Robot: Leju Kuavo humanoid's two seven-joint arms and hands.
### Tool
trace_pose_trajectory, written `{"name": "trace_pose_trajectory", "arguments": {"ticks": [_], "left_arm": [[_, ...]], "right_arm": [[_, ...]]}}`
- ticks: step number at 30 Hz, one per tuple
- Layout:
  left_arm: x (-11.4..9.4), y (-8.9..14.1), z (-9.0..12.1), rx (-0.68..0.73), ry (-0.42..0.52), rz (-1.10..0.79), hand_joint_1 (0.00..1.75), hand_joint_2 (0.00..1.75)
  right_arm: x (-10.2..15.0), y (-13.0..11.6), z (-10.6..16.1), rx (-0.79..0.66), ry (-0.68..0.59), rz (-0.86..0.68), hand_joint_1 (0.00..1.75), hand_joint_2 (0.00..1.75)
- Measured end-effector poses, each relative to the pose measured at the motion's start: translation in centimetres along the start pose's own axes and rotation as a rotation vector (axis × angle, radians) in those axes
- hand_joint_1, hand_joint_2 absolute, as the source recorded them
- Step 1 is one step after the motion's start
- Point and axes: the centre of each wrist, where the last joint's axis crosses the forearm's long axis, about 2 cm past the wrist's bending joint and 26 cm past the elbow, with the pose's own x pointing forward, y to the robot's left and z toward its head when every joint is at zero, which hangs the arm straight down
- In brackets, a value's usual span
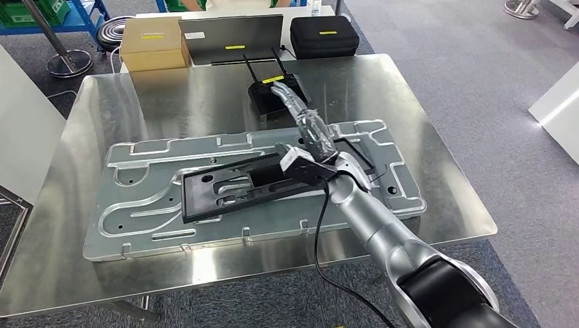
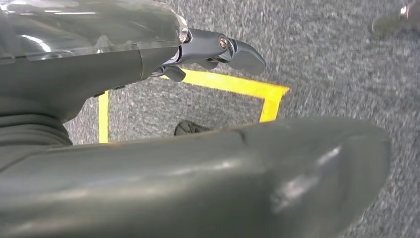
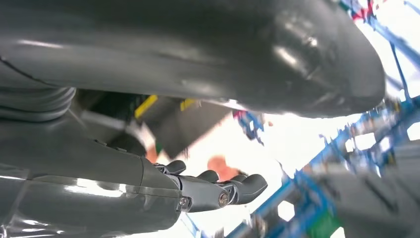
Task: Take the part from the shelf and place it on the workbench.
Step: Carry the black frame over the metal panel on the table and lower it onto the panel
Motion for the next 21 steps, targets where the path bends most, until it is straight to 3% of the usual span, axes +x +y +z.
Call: {"name": "trace_pose_trajectory", "arguments": {"ticks": [4, 8, 18, 21], "left_arm": [[-0.4, 0.2, 0.2, 0.014, 0.006, 0.012, 0.0, 0.0], [-0.5, -0.2, 0.2, 0.011, 0.005, 0.02, 0.0, 0.0], [-0.5, -0.1, 0.3, 0.012, 0.005, 0.023, 0.0, 0.0], [-0.5, -0.1, 0.2, 0.014, -0.001, 0.027, 0.0, 0.0]], "right_arm": [[0.4, -1.8, 2.3, -0.154, -0.038, 0.001, 0.0, 0.0], [1.3, -3.8, 2.5, -0.228, -0.103, 0.012, 0.0, 0.0], [2.3, -4.4, 3.5, -0.269, -0.142, 0.011, 0.0, 0.0], [2.8, -5.2, 4.2, -0.341, -0.155, 0.039, 0.0, 0.0]]}}
